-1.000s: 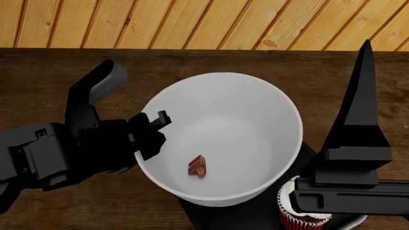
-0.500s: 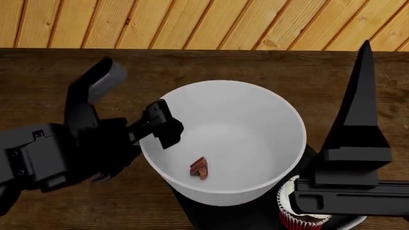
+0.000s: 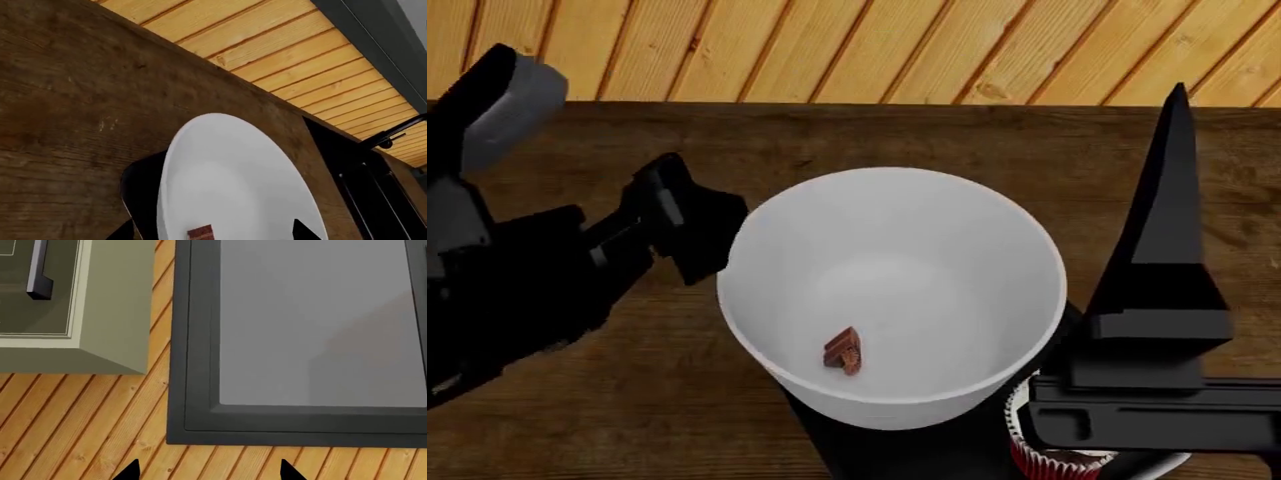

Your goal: Pick up the bowl with cake and place it on the tray. Pick up the cupcake and place it on the tray.

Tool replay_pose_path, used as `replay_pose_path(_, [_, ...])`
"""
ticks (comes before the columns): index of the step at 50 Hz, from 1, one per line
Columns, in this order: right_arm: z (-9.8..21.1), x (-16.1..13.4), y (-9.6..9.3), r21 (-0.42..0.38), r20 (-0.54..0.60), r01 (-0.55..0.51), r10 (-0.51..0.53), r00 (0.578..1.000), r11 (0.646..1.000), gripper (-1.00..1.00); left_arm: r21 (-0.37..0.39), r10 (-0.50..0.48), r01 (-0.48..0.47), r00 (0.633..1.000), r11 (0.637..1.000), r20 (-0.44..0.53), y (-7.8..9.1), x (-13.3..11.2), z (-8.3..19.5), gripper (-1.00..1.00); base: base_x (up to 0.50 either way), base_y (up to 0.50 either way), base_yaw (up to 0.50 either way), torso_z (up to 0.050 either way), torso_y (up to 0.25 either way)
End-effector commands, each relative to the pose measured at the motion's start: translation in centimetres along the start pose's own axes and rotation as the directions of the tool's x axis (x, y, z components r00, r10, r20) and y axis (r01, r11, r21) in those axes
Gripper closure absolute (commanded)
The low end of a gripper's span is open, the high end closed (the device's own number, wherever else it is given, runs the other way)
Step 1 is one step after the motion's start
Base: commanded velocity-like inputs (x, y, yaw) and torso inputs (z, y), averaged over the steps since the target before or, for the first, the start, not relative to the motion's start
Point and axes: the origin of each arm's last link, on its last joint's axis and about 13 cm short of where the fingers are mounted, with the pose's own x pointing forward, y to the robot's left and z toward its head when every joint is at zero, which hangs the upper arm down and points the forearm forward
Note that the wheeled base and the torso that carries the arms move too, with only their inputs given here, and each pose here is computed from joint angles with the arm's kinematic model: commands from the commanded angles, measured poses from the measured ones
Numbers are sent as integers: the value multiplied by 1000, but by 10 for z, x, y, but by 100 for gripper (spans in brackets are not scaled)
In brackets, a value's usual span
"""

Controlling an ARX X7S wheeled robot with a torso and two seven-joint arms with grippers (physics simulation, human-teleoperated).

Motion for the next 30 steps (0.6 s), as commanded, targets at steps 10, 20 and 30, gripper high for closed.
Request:
replay_pose_path(10, [-3, 5, 4, 10, -14, -38, 38, 999, 999, -100, -80, 65, -46, 968, 996, 241, 16, -75, -19, -100, 0, 0, 0, 0, 0])
replay_pose_path(20, [-44, 13, 9, 75, -117, -71, 80, 990, 995, -100, -30, 168, -175, 862, 984, 478, 67, -61, -83, -100, 0, 0, 0, 0, 0])
replay_pose_path(30, [-62, 12, 7, 90, -155, -66, 80, 985, 994, -100, 133, 121, -323, 656, 937, 745, 74, -44, -101, -100, 0, 0, -1, 0, 0])
